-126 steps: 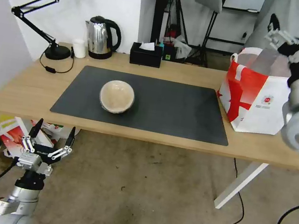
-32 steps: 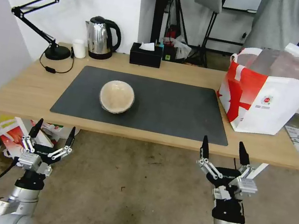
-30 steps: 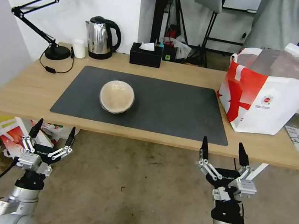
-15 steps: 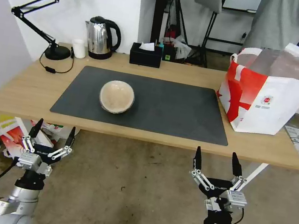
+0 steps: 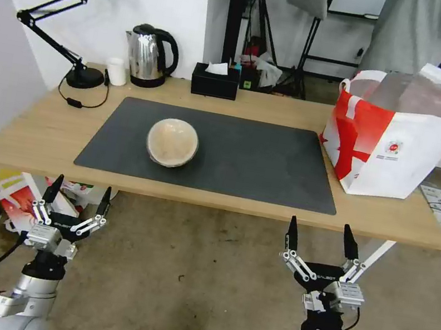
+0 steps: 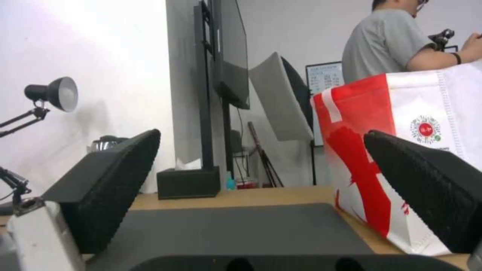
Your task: Pick up the trash from the table and place it into the takeout bag.
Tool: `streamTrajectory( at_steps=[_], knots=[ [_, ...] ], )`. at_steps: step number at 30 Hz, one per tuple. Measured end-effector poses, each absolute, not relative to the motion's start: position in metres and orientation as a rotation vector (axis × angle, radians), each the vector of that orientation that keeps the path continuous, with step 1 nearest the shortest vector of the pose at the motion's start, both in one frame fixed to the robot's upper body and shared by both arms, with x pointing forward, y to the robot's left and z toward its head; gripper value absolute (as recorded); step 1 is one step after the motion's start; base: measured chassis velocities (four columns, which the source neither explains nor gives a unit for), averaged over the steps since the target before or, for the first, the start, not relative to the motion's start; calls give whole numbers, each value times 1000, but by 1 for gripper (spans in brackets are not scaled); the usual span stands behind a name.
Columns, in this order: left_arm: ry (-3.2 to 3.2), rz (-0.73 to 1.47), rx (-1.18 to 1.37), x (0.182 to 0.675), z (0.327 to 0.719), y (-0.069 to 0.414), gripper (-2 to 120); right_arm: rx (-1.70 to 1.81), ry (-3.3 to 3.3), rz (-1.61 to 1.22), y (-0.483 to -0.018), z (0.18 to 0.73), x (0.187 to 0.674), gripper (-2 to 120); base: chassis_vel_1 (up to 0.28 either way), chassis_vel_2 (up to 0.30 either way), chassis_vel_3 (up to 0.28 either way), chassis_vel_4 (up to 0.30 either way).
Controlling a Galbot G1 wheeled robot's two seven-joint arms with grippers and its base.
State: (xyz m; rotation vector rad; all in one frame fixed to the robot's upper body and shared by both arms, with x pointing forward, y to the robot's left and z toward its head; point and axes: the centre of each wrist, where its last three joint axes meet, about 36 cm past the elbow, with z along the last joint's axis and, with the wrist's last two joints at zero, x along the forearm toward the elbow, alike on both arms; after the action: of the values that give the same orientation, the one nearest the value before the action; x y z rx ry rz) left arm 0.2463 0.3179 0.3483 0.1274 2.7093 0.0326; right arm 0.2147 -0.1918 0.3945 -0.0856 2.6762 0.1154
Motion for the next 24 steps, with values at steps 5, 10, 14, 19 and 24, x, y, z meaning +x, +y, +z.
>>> streamTrajectory(
  at_steps=[5, 10, 14, 19, 24],
  knots=[
    [2709, 33, 127, 246, 348, 318, 100, -88, 2675, 112, -192, 395, 215, 100, 0, 0, 0, 0],
    [2709, 33, 127, 246, 348, 318, 100, -91, 2676, 105, -193, 394, 215, 100, 0, 0, 0, 0],
    [2709, 33, 127, 246, 348, 318, 100, -90, 2678, 101, -193, 394, 215, 100, 0, 0, 0, 0],
    [2709, 33, 127, 246, 348, 318, 100, -89, 2679, 101, -193, 394, 215, 100, 0, 0, 0, 0],
    [2709, 33, 127, 246, 348, 318, 100, -89, 2679, 100, -193, 394, 215, 100, 0, 0, 0, 0]
  ],
)
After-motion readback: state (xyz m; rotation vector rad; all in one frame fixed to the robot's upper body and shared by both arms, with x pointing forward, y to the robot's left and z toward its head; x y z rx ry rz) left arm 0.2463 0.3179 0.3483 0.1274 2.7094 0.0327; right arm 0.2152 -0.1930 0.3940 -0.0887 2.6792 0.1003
